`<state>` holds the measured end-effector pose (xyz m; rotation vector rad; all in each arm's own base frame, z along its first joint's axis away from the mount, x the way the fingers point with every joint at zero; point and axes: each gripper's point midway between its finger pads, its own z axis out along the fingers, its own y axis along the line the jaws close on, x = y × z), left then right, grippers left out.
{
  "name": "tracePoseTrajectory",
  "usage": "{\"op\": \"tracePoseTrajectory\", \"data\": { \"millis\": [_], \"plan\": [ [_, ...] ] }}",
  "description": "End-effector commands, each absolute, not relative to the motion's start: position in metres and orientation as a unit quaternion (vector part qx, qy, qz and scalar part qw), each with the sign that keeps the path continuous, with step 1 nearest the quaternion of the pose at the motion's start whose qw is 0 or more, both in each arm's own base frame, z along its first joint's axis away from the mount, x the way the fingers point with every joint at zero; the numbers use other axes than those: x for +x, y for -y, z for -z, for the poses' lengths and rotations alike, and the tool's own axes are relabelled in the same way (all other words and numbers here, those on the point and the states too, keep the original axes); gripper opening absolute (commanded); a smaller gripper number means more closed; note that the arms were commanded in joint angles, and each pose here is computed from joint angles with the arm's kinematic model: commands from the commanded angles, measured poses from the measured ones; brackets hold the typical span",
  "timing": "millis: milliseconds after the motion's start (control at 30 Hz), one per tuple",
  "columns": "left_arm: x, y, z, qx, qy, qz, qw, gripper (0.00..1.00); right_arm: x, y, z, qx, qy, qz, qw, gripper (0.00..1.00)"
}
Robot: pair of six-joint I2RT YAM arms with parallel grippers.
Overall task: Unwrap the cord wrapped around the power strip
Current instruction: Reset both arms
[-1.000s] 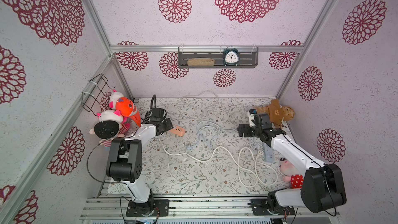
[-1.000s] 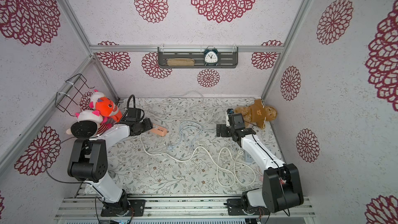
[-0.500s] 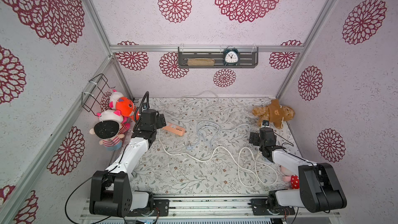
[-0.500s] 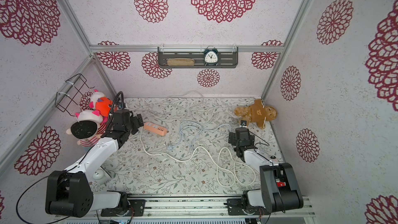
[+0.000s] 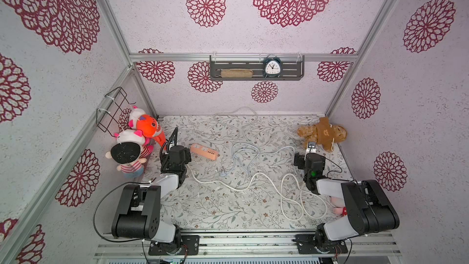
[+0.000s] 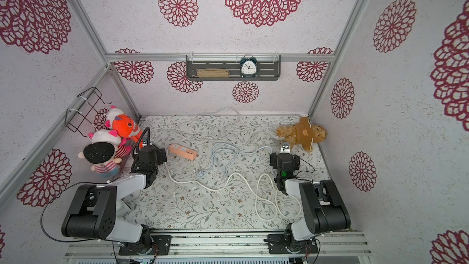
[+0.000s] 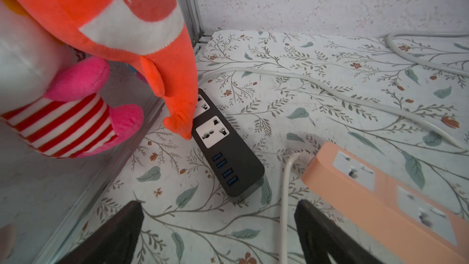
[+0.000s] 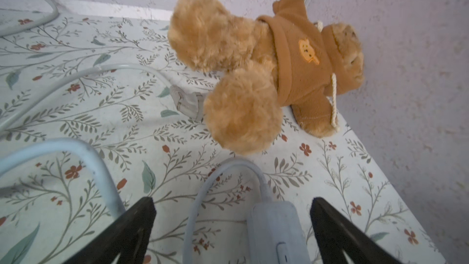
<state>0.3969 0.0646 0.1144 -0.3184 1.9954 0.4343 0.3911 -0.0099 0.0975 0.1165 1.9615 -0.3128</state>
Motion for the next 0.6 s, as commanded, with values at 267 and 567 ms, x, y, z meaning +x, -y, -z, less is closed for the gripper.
{"op": "tracePoseTrajectory", "data": {
  "millis": [267, 567],
  "plan": [
    [0.399, -0.095, -0.130, -0.170, -0.770, -0.149, 0.596, 0.97, 0.390, 0.023, -0.114, 0.062, -0.790, 0.083, 0.604, 0.99],
    [0.394, -0.100, -0.122, -0.182, -0.763, -0.141, 0.604, 0.97, 0.378, 0.026, -0.111, 0.065, -0.774, 0.061, 0.627, 0.99]
  ]
}}
